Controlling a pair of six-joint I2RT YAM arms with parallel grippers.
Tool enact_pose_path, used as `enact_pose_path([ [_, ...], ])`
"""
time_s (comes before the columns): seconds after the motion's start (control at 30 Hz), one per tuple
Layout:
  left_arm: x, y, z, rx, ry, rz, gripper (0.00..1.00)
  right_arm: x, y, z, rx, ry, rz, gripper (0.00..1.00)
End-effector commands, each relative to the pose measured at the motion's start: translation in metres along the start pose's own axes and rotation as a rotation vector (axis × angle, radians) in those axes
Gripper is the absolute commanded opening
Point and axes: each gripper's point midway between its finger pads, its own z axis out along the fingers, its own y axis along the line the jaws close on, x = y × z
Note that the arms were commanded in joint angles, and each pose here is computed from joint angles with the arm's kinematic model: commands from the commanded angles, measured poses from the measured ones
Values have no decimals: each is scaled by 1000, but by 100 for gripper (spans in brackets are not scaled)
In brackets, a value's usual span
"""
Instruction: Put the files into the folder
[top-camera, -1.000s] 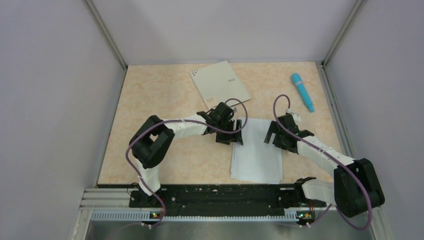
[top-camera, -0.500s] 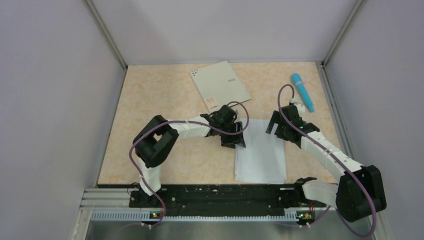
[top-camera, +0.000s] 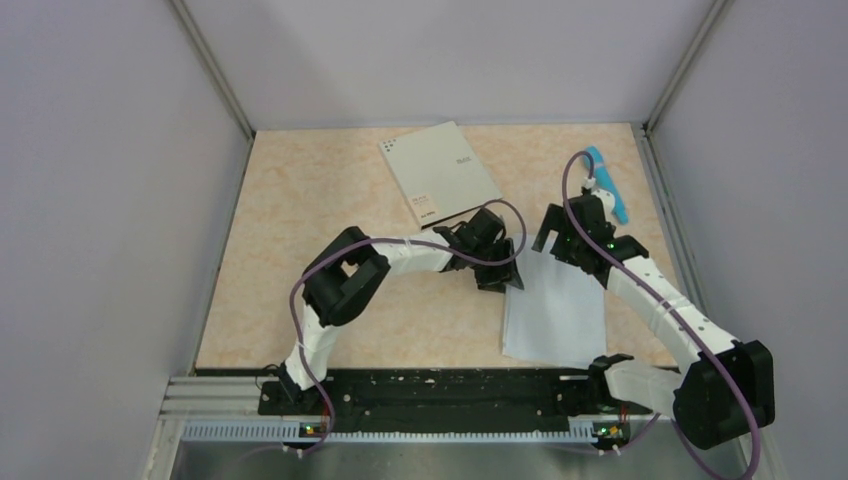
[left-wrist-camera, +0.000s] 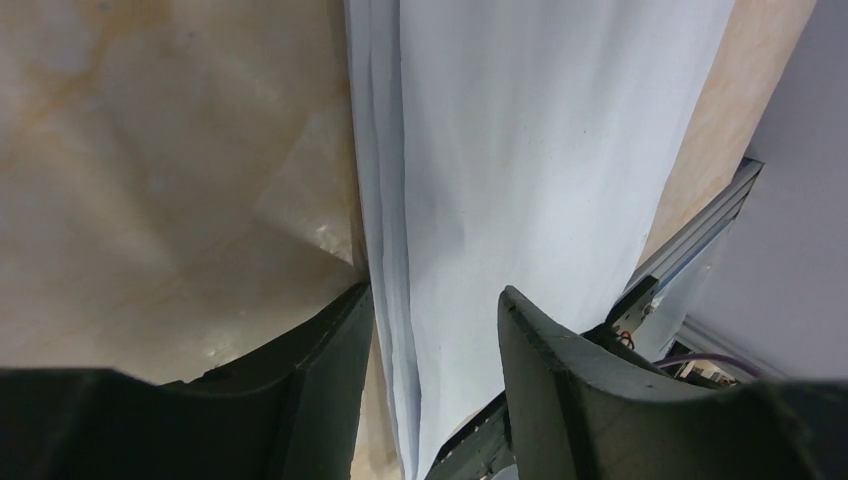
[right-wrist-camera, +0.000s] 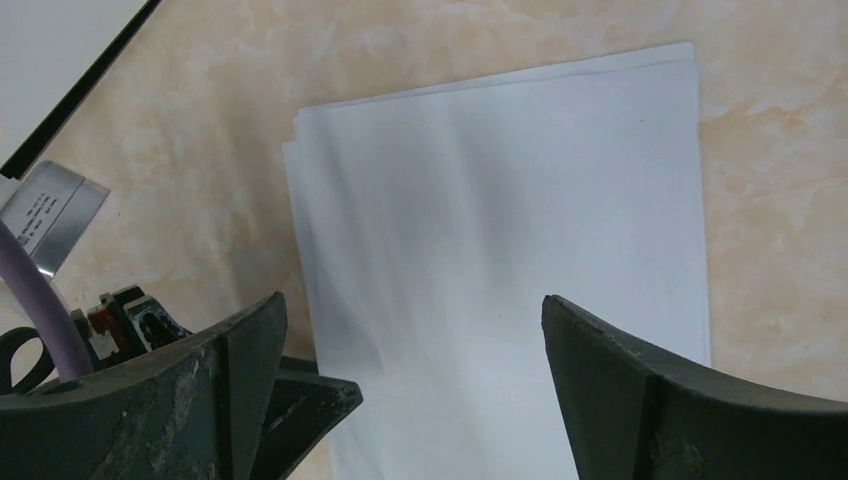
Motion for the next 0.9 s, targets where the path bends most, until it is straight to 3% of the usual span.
enact_pose_path([
  [0.0,-10,-10,10,-8,-32,-3,54,-21,8,-9,-29,-41,3,97],
  [0.1,-30,2,-10,-57,-100,17,56,-28,24,-7,-89,-43,8,97],
  [0.3,-94,33,-96,-150,-260,74,69,-63,94,22,-311,-60,0,97],
  [0.57,-211,110,-181,-162,-514,-124,76,-119,171,110,-416,-107,-110,97],
  [0.87,-331,154,-206,-64,-686,-111,83,-140,209,203,-421,-82,-162,97],
])
